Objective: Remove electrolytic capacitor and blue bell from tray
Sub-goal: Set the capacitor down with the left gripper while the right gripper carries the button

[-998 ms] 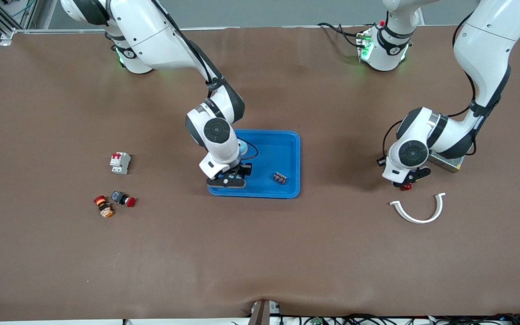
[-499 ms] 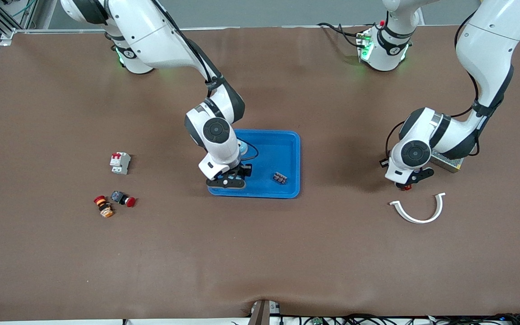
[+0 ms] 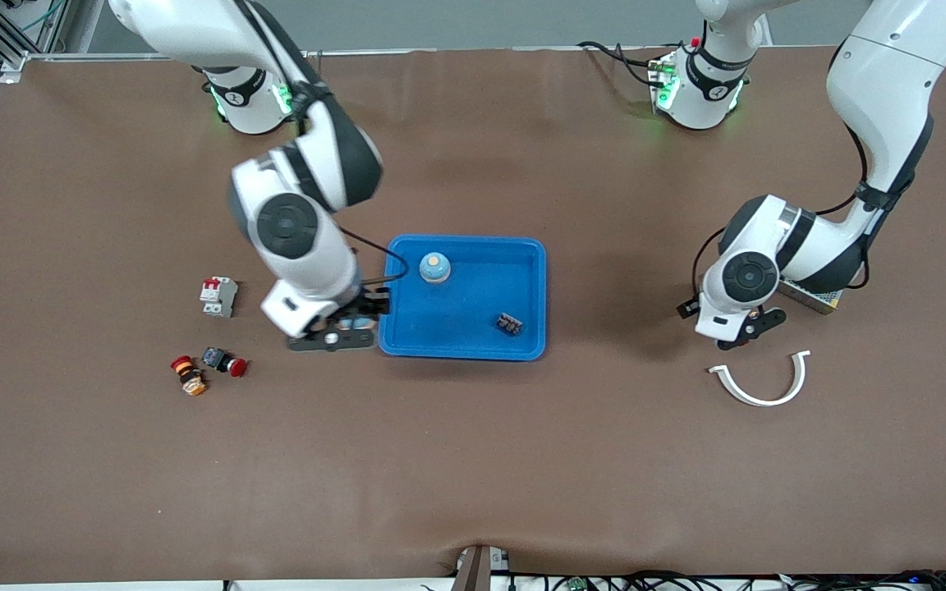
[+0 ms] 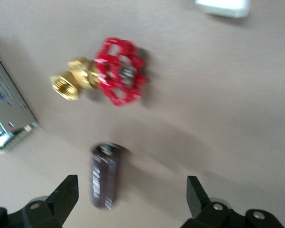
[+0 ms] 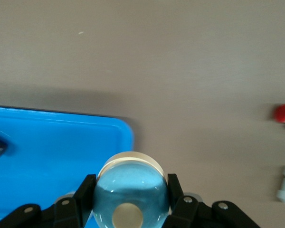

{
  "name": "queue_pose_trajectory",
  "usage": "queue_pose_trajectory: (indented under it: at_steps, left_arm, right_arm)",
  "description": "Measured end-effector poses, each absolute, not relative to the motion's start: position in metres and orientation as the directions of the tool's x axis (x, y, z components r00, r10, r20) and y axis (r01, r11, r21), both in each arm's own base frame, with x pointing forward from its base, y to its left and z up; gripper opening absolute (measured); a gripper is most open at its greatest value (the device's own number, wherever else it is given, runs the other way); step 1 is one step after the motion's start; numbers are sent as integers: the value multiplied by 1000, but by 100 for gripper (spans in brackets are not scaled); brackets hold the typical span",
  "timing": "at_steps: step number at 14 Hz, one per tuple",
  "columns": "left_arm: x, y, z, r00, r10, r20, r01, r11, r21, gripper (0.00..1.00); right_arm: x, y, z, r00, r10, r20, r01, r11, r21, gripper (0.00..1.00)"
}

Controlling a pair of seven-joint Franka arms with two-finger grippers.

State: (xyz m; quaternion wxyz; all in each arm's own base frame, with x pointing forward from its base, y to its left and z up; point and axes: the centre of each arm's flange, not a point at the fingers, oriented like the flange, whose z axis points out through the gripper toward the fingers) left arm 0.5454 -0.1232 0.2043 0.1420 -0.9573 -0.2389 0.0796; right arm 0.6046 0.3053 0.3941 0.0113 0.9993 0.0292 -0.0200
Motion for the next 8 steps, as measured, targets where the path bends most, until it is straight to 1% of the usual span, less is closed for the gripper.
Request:
queue_pose_trajectory:
  at_steps: [2,4,8]
  left_arm:
    - [547,-163,224,842,534,-80,500,-827,-255,100]
    - [545,-210,245,800,590,-110,565,-802,-194,100]
    - [537,-320,281,683,716,-145,708,-697,-112,100]
  right_arm:
    - [607,270,409,995,88,-51,89,-996,20,65]
    - [608,227,415,989,133,-62,135,-991,14,65]
    - [600,132,427,974,214,-78,214,-977,-6,65]
